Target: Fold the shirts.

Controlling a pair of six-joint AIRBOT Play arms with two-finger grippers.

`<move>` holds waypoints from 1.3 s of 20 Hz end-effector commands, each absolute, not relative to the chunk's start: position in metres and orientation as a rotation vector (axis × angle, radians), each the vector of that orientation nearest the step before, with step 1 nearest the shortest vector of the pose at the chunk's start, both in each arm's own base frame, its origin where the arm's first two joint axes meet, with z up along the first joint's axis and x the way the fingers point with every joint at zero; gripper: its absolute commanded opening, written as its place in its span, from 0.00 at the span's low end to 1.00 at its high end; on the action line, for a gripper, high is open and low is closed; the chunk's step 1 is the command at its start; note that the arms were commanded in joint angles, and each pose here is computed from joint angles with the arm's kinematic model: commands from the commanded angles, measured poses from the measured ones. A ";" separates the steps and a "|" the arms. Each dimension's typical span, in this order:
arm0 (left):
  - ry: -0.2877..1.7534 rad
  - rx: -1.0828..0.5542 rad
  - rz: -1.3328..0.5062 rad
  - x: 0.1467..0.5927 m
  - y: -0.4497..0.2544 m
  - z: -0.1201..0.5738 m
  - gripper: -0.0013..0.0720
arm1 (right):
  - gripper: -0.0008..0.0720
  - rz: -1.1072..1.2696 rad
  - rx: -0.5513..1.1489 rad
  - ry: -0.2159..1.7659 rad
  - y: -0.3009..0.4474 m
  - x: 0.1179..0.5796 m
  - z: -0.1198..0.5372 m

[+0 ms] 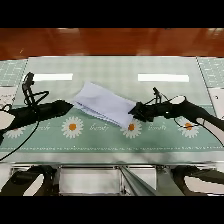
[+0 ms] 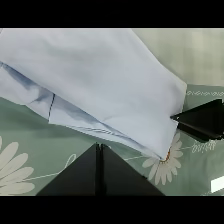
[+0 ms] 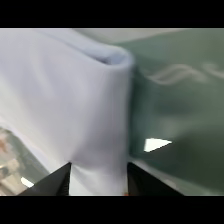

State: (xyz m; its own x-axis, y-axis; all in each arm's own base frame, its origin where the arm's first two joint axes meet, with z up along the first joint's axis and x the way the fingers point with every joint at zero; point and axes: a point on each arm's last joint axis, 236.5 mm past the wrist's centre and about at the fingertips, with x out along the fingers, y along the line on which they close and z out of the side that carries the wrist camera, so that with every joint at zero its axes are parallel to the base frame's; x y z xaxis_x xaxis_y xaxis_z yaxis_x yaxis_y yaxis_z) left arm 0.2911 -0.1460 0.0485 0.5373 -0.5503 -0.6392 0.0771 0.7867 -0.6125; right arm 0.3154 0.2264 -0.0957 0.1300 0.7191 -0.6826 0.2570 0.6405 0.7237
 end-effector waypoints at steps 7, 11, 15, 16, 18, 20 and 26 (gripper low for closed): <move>0.910 -0.573 -0.369 0.302 -0.142 0.045 0.04 | 0.05 0.720 0.662 1.284 0.301 0.379 -0.010; 0.918 -0.574 -0.365 0.303 -0.142 0.042 0.04 | 0.04 0.676 0.304 1.150 0.270 0.429 0.085; 0.919 -0.575 -0.366 0.303 -0.142 0.042 0.04 | 0.05 0.602 0.248 1.065 0.215 0.445 0.176; 0.921 -0.575 -0.367 0.302 -0.142 0.042 0.04 | 0.04 0.572 0.262 1.064 0.194 0.446 0.191; 0.929 -0.574 -0.371 0.300 -0.143 0.042 0.04 | 0.05 0.489 0.302 1.053 0.144 0.447 0.212; 0.939 -0.578 -0.377 0.298 -0.145 0.041 0.04 | 0.04 0.380 0.368 1.021 0.087 0.445 0.229; 0.936 -0.580 -0.378 0.298 -0.145 0.042 0.04 | 0.04 0.125 0.575 0.902 -0.063 0.402 0.270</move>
